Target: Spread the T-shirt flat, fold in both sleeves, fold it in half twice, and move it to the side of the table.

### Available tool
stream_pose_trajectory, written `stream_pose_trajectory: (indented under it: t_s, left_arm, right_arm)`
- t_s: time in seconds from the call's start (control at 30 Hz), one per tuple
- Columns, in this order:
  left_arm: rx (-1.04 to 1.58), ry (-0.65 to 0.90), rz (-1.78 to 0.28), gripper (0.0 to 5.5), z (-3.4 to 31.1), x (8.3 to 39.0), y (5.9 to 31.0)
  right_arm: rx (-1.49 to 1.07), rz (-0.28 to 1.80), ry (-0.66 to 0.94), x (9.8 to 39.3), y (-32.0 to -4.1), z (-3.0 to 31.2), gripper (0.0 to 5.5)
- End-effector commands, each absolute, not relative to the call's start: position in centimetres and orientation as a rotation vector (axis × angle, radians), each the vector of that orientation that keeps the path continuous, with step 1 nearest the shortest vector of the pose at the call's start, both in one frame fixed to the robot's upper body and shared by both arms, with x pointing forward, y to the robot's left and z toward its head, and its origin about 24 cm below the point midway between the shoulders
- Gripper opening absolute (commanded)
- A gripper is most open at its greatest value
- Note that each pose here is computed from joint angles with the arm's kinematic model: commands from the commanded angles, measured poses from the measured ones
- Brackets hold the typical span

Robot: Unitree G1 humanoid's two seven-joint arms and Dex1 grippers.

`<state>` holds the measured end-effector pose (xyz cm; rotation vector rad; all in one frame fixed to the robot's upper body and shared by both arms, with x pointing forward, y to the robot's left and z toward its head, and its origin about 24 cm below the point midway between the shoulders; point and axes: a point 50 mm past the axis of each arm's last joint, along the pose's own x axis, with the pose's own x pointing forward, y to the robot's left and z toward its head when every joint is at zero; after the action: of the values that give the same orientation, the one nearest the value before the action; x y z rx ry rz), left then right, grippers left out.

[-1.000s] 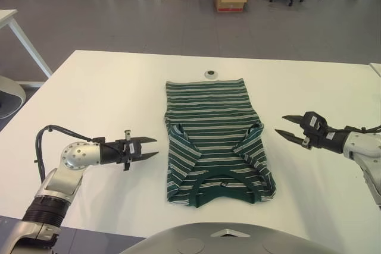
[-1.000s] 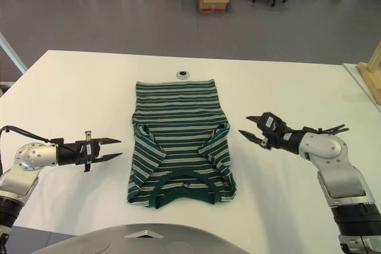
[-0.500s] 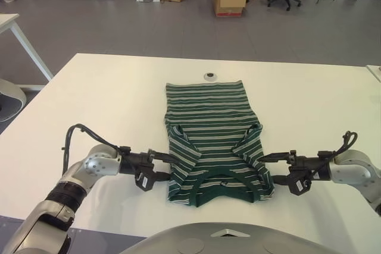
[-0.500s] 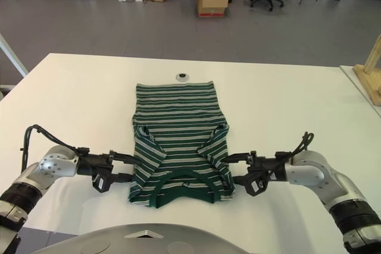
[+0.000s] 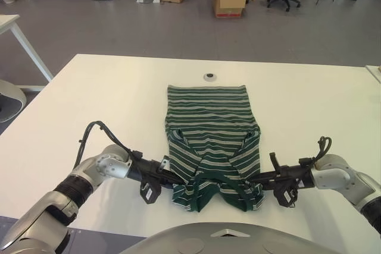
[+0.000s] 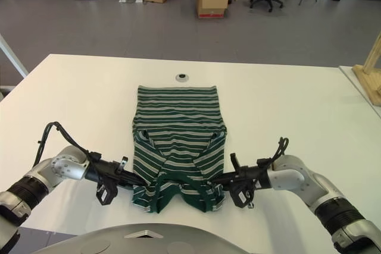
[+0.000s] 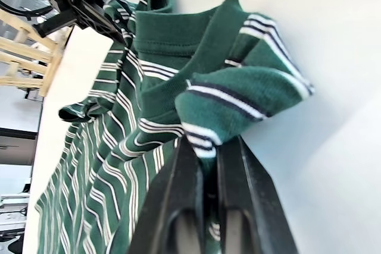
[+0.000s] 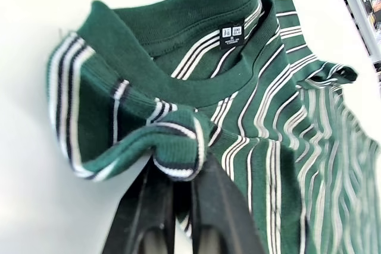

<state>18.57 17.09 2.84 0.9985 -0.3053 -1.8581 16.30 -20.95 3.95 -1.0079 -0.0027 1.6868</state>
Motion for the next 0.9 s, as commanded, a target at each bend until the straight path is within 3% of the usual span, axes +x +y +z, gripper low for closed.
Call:
stream_pose_trajectory:
  t_s: [0.03,0.13,0.23,0.33,0.4,0.5,0.57,0.73,0.9]
  left_arm:
    - [0.815,-0.021,-1.974,0.01,1.9,15.2,18.2]
    - [0.597,0.107,-2.017,0.00,3.9,13.0,17.6]
    - [0.457,0.197,-1.915,0.00,4.6,13.8,18.1]
    - [0.257,0.306,-1.787,0.00,7.0,17.3,18.9]
    - [0.092,0.358,-1.713,0.00,8.5,20.2,19.2]
    - [-0.084,0.306,-1.592,0.00,12.2,25.0,18.8]
    - [-0.101,0.307,-1.535,0.00,13.0,27.7,18.4]
    - [-0.075,0.447,-1.357,0.00,9.2,33.3,16.8]
    - [-0.095,0.420,-1.142,0.00,8.7,36.2,16.5]
  right_arm:
    - [-0.783,1.772,0.268,13.2,-20.8,4.0,0.07]
    - [-0.524,1.783,0.442,11.9,-19.6,6.2,0.07]
    - [-0.273,1.718,0.613,12.4,-19.7,8.4,0.06]
    - [-0.030,1.590,0.756,14.9,-21.3,10.7,0.06]
    - [0.120,1.487,0.741,17.9,-22.3,12.6,0.06]
    - [0.268,1.383,0.669,21.6,-23.0,14.4,0.06]
    - [0.318,1.300,0.642,23.8,-23.3,14.2,0.06]
    - [0.446,1.027,0.700,29.4,-23.3,10.3,0.06]
    - [0.519,0.851,0.673,32.8,-23.2,8.6,0.06]
